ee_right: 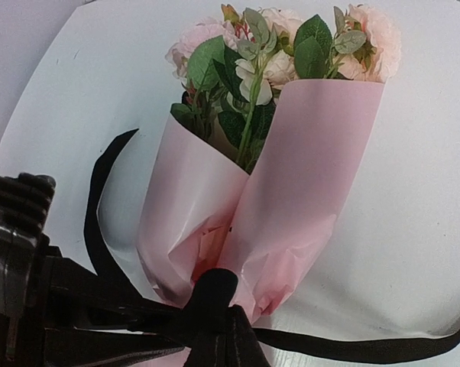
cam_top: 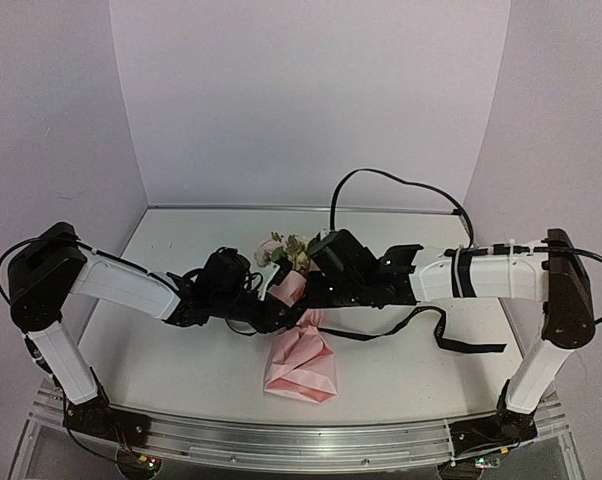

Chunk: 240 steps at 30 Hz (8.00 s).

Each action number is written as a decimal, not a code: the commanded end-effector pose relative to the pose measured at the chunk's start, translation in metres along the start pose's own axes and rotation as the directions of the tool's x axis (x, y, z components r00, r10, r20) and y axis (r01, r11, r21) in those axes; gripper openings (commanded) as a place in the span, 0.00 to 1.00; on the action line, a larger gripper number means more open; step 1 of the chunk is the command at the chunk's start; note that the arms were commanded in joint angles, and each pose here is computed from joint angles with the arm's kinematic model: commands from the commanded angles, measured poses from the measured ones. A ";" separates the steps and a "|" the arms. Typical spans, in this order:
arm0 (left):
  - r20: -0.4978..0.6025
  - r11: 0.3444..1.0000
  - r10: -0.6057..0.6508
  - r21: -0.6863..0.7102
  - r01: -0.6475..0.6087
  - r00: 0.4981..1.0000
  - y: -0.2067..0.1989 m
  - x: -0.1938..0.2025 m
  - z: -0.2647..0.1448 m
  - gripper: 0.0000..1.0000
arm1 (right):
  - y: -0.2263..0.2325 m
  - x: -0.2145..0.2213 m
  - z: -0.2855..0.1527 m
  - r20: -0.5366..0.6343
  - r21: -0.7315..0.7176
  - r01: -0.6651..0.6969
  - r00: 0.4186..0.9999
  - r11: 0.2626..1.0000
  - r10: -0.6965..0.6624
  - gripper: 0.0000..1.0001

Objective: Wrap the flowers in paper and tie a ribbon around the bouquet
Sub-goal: Cross the half-tied ribbon over the folded bouquet.

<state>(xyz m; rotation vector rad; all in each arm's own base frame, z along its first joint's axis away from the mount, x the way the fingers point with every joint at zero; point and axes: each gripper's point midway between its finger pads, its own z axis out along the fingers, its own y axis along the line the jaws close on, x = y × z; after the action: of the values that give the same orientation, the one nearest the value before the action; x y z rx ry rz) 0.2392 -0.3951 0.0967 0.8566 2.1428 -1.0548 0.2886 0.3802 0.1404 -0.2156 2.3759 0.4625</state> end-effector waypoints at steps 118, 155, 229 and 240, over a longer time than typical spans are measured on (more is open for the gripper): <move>0.146 0.750 0.660 -0.194 -0.632 0.737 -0.006 -0.017 -0.010 0.04 | 0.048 -0.050 -0.002 -0.423 -0.285 -0.370 0.877 0.884 0.230 0.59; 0.154 0.760 0.649 -0.188 -0.623 0.745 -0.006 -0.021 -0.004 0.05 | 0.002 0.024 -0.001 -0.454 -0.120 -0.296 0.865 0.948 0.212 0.22; 0.170 0.677 0.701 0.148 -0.721 0.692 -0.114 -0.044 -0.069 0.09 | -0.007 -0.011 0.049 -0.455 -0.156 -0.450 0.823 0.879 0.341 0.00; 0.206 0.960 0.219 -0.218 -0.173 0.954 -0.014 -0.132 -0.063 0.43 | -0.010 -0.010 0.048 -0.459 -0.152 -0.464 0.815 0.873 0.353 0.00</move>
<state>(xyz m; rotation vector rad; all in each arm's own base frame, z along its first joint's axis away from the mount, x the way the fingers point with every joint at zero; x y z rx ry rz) 0.2042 -0.4157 0.1890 1.3209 1.6876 -0.7983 0.3198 0.3826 0.0982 0.1129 2.8370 0.9792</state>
